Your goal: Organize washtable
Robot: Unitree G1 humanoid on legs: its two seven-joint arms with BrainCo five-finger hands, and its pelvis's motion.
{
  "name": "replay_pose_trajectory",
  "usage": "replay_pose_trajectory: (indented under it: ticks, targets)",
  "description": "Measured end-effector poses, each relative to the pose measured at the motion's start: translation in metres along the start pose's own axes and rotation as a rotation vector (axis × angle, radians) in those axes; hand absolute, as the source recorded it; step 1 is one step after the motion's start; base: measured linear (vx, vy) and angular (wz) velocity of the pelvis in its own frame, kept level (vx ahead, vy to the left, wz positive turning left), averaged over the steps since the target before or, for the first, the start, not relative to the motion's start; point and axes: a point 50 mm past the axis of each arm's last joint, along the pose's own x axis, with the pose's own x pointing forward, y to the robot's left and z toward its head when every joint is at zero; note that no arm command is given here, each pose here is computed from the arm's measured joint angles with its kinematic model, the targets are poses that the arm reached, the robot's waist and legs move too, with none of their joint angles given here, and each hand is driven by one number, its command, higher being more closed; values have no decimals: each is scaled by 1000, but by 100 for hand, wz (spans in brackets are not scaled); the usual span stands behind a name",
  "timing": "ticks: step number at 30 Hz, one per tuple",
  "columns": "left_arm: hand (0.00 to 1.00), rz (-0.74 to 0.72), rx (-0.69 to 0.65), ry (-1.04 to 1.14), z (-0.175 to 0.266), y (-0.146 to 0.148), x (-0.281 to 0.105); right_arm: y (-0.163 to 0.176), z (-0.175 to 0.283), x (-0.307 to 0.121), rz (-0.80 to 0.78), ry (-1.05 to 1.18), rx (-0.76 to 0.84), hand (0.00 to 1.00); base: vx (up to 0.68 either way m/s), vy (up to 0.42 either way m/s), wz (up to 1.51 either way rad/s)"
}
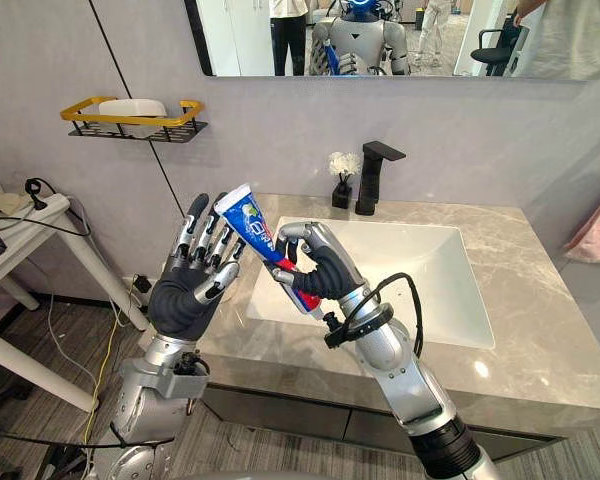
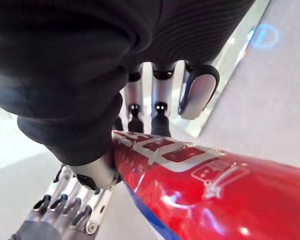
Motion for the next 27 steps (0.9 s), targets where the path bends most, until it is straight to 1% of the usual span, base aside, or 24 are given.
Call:
replay_pose_trajectory:
  ticks: [7,10,17,23,27]
  targets:
    - [0,-1,4,14,-5,2,3,9,-4,3,40,7,8,100,-18,-6,-1]
    - [0,3,5,21,-6,3,3,12,-5,2,35,12,3,100,0,0,0]
    - [0,19,10,35,-10,7,2,15,-6,1,19,16,-72,100,-3,0,-4]
    - [0,39,21,34,-10,11,1,19,-9,-6,31,41,-89,100,-21,-5,-1]
    - [0,58,51,19,-6,16,1,22,-10,-8,44,47,-100,100,-8,-3,0]
